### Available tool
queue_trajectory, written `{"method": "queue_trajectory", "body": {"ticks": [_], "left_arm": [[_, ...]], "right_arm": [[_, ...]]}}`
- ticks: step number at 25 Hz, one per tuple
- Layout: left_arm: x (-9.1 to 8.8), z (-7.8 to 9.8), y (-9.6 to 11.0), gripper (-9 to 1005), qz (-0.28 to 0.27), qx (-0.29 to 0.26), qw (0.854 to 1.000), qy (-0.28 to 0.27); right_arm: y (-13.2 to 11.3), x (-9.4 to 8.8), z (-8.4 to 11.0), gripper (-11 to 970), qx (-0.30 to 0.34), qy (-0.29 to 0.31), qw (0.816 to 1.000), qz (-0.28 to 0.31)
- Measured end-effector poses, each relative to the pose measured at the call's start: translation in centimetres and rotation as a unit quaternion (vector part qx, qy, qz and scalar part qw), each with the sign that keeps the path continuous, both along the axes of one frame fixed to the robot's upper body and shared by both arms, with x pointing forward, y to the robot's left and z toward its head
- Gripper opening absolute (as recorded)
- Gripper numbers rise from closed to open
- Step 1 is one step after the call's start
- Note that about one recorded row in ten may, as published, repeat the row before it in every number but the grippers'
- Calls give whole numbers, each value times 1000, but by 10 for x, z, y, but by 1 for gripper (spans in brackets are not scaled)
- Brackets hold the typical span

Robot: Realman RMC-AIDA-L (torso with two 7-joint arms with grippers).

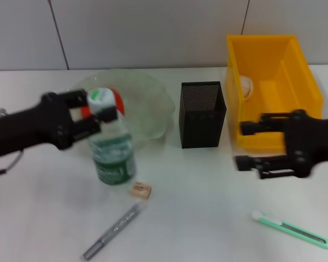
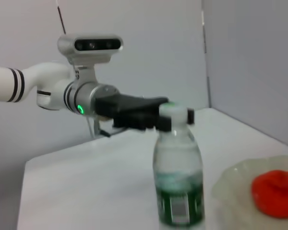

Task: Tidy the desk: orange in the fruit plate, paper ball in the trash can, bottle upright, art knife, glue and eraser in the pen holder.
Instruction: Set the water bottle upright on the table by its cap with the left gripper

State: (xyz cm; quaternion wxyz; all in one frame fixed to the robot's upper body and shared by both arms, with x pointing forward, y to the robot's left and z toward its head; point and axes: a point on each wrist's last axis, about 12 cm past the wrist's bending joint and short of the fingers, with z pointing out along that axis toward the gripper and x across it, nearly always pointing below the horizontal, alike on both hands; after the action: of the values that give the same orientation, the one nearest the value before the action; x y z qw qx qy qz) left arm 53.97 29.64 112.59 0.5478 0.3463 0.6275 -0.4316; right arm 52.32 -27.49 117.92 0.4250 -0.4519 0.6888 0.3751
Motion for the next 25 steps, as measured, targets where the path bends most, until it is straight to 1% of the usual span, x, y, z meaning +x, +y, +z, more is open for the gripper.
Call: {"method": "queue_trajectory", "body": {"ticks": [1, 2, 3, 4, 5, 6, 9, 10, 15, 17, 19, 20, 25], "left_arm": [[0, 0, 0, 450, 0, 0, 1000, 0], [2, 3, 5, 450, 8, 0, 1000, -2], [4, 6, 11, 451, 20, 2, 1000, -4], [4, 6, 11, 451, 20, 2, 1000, -4], [8, 10, 21, 452, 41, 7, 999, -6], [9, 11, 25, 452, 50, 10, 999, -5], [10, 11, 29, 453, 61, 13, 998, -5], [12, 12, 34, 454, 75, 17, 997, -6], [18, 16, 45, 456, 101, 28, 994, -9], [18, 17, 47, 457, 106, 29, 994, -10], [19, 18, 53, 458, 117, 30, 993, -11], [18, 20, 60, 458, 129, 27, 991, -12], [17, 21, 69, 461, 152, 26, 988, -12]], "right_arm": [[-6, -4, -2, 765, 3, -2, 1000, -4], [-11, -6, -5, 765, 5, -3, 1000, -9], [-11, -6, -5, 765, 5, -3, 1000, -9], [-16, -9, -8, 765, 8, -2, 1000, -14], [-23, -13, -15, 765, 12, 3, 1000, -27], [-23, -13, -15, 765, 12, 3, 1000, -27], [-31, -16, -24, 765, 17, 12, 999, -43], [-33, -15, -28, 765, 19, 18, 999, -47], [-32, -11, -34, 765, 22, 26, 998, -52], [-32, -10, -35, 765, 20, 28, 998, -53], [-31, -8, -37, 765, 16, 33, 998, -52], [-30, -6, -39, 765, 14, 37, 998, -53], [-27, -2, -41, 765, 14, 41, 998, -52]]}}
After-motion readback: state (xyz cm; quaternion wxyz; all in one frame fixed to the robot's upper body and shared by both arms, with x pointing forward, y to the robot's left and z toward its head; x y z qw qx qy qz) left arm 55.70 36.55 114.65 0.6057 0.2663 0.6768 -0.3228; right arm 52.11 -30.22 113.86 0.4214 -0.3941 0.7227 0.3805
